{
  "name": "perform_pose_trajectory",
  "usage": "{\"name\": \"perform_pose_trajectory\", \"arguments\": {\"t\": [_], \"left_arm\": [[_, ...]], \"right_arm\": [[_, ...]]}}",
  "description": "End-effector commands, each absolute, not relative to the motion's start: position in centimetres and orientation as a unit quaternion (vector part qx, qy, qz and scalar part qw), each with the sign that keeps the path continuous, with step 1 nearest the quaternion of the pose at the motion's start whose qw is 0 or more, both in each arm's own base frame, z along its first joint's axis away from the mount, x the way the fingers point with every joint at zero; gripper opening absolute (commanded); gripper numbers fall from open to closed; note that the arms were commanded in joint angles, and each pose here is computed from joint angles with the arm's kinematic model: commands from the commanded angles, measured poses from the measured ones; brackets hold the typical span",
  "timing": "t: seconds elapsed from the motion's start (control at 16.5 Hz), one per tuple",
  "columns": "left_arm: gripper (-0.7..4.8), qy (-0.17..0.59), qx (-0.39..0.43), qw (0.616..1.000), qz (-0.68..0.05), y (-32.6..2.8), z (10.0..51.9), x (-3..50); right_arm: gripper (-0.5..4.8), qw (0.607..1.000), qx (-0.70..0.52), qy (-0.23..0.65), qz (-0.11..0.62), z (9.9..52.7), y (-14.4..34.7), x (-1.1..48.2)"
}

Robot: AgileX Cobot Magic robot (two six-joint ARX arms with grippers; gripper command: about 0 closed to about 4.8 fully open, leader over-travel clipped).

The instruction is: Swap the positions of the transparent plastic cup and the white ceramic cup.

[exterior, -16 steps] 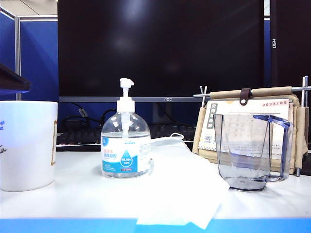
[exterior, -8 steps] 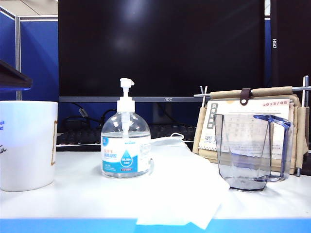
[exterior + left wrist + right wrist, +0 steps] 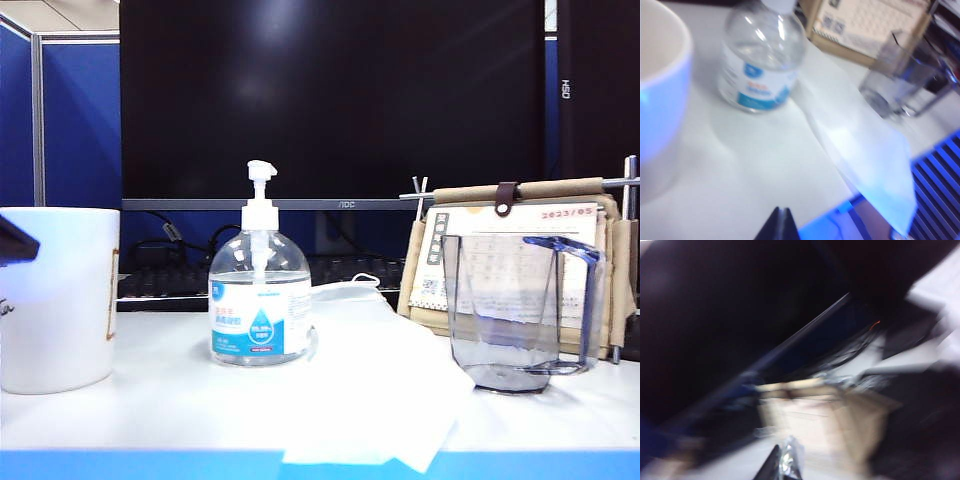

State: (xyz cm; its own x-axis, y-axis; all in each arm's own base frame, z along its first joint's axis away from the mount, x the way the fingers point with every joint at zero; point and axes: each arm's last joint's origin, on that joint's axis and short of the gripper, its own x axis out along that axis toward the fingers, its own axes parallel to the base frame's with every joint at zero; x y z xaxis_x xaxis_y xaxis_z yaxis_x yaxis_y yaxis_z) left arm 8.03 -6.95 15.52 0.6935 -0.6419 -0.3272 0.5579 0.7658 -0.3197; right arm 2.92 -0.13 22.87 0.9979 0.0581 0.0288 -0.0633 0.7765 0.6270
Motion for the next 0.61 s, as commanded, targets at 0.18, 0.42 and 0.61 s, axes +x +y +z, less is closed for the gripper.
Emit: {"name": "perform_pose_trajectory", "arguments": {"t": [0.18, 0.42, 0.61], "left_arm": [[-0.04, 0.200, -0.101, 0.920, -0.320, -6.9, 15.8, 8.1], [-0.04, 0.202, -0.100, 0.920, -0.320, -6.9, 15.8, 8.1], [-0.04, 0.202, -0.100, 0.920, -0.320, -6.9, 15.8, 8.1]], "right_arm": [[-0.01, 0.982, 0.183, -0.038, -0.016, 17.5, 0.9, 2.9], [-0.02, 0.983, 0.167, -0.043, -0.064, 16.5, 0.9, 3.0], [-0.01, 0.983, 0.161, -0.039, -0.073, 16.4, 0.8, 3.0]]}}
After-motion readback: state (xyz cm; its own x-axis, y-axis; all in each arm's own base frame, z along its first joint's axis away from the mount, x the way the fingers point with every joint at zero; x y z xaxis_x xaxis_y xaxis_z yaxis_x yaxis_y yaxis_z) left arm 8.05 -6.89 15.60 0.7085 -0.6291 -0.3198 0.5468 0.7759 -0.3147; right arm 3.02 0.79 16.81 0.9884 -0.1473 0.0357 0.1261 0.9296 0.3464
